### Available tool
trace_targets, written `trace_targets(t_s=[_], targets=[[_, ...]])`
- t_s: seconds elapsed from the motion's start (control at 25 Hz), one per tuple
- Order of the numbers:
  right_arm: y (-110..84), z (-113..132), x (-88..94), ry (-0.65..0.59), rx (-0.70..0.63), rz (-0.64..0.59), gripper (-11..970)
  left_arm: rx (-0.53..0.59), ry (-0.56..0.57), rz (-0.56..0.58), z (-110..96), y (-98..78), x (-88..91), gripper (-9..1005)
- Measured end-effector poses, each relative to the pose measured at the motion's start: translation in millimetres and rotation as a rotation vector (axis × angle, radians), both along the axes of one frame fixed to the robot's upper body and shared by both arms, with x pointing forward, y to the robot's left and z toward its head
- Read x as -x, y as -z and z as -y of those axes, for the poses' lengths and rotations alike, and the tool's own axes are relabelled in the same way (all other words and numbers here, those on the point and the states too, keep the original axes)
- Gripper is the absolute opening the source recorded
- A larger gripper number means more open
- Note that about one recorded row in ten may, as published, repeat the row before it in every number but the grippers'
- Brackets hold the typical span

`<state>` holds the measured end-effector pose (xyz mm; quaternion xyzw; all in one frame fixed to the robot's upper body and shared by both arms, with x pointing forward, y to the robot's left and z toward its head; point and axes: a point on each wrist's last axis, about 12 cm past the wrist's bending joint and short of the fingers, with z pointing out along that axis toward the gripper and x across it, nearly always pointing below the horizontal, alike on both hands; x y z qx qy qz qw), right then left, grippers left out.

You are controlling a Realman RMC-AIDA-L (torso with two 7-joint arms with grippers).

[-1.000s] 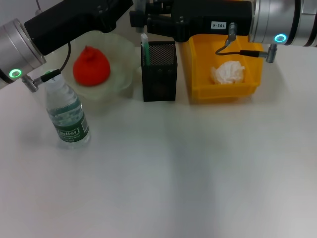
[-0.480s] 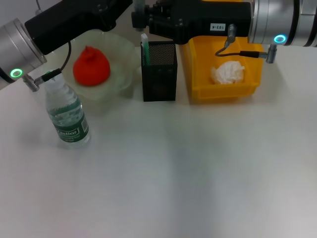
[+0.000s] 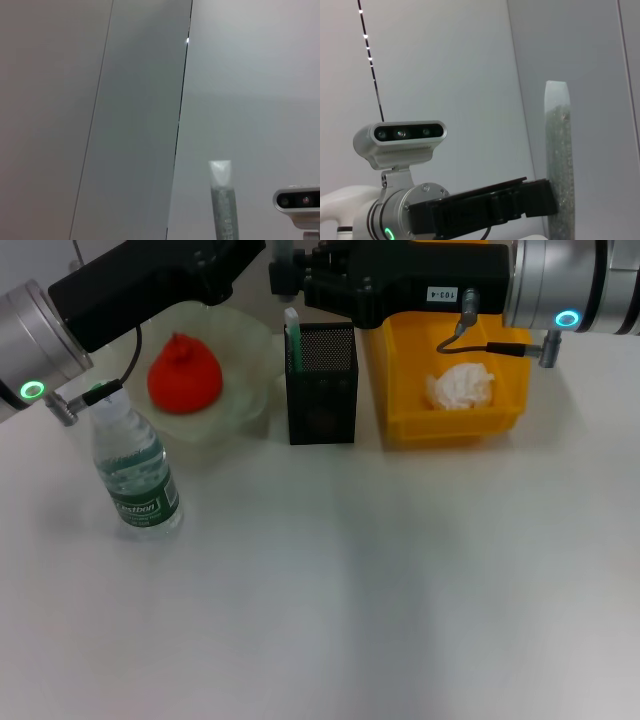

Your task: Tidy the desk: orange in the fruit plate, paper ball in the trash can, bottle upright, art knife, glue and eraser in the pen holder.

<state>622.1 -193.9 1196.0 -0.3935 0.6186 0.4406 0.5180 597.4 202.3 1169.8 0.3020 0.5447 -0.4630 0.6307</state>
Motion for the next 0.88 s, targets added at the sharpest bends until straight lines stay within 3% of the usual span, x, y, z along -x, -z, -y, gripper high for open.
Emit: trace_targets(t_s=[0.32,0.48,0.68,0.88], targets=[[-0.8,0.3,-0.5,0.004,-0.006,0.003,146,-0.003,0.002,-0.001,-1.0,1.7,1.5,172],[-0.8,1.2,-0.9,0.014,-0.013,0.004,145,-0.001,-0.007,0.006,-2.9,2.4,2.3,350],[1.6,6.0,-2.0,0.048,-0.01,0.004,145,0.019,-0.026,0.011,-7.7,0.9,1.9,491],[7.9,23.5,-0.1,0.136,-0.026,0.01,145,0.058,-0.118,0.031,-29.5,1.9,3.4,603]])
